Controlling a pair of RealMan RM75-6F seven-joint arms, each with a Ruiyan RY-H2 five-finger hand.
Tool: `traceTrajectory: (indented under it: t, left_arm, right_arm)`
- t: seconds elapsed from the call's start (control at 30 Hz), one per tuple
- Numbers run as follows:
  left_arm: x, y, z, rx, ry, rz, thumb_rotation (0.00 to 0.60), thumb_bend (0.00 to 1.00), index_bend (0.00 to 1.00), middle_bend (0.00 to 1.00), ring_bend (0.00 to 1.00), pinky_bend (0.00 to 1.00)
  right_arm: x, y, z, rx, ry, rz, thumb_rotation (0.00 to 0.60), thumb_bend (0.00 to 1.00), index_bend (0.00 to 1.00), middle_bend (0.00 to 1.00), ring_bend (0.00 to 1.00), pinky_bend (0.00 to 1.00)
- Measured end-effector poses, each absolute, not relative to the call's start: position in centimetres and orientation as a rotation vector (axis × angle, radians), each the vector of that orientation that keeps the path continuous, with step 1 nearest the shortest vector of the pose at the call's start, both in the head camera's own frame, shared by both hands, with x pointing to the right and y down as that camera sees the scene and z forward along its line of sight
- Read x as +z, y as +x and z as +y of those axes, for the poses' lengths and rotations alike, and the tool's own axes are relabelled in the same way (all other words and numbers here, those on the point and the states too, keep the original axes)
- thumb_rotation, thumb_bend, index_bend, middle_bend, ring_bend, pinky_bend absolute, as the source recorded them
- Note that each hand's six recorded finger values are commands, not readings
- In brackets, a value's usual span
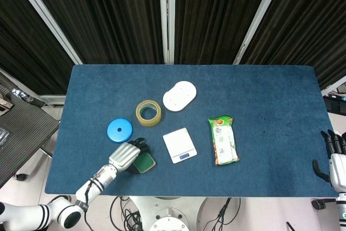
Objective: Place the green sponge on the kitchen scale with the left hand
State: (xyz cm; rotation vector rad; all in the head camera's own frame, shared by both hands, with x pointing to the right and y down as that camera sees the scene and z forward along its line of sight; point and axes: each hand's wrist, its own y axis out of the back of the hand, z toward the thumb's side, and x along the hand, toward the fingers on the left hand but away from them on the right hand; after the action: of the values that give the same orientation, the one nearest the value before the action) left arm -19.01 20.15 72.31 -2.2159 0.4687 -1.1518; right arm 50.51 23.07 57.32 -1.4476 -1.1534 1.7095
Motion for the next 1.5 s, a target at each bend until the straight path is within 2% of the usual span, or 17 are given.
traceTrajectory:
  t: [0.37,0.7,1.17,1.37,1.43,1.5]
  left_arm:
    - [70.7,-17.1,19.3,-1.071,-2.239,0.482,0.600,0.24,0.39,0.31,0.15,0.38]
    - [67.8,-10.8,16.0,-0.867,-2.213,0.424,0.600,0.24,0.39,0.31,0.15,0.31]
    - [71.9,-6.0,14.7,-0.889,-2.211,0.384,0.600,0.24,0.40,0.31,0.15,0.28]
    - [72.6,-5.2,14.1,-0.886,-2.215,0.426,0.600,0.24,0.40,0.29,0.09,0.25]
    - [72.6,-5.0,13.9,-0.878,-2.209,0.440,0.600,0.24,0.38,0.27,0.07,0.25]
    - [72.7,-4.8,13.8,-0.873,-2.205,0.447,0.600,0.23,0.32,0.24,0.05,0.25]
  right_arm:
    - [57.4,50.7,23.0,1.714,-1.453,-1.156,0.600,0.34,0.00,0.00,0.00,0.00]
    - [57.5,51.1,23.3,1.714,-1.454,-1.174,0.600,0.34,0.00,0.00,0.00,0.00]
    - [56.9,51.9,23.1,1.700,-1.444,-1.204,0.600,0.34,0.00,0.00,0.00,0.00]
    - [57.2,52.1,23.1,1.712,-1.448,-1.204,0.600,0.34,0.00,0.00,0.00,0.00]
    - [57.3,52.1,23.0,1.713,-1.451,-1.202,0.600,0.34,0.00,0.00,0.00,0.00]
    - [57.4,52.1,23.0,1.715,-1.453,-1.200,0.600,0.34,0.00,0.00,0.00,0.00]
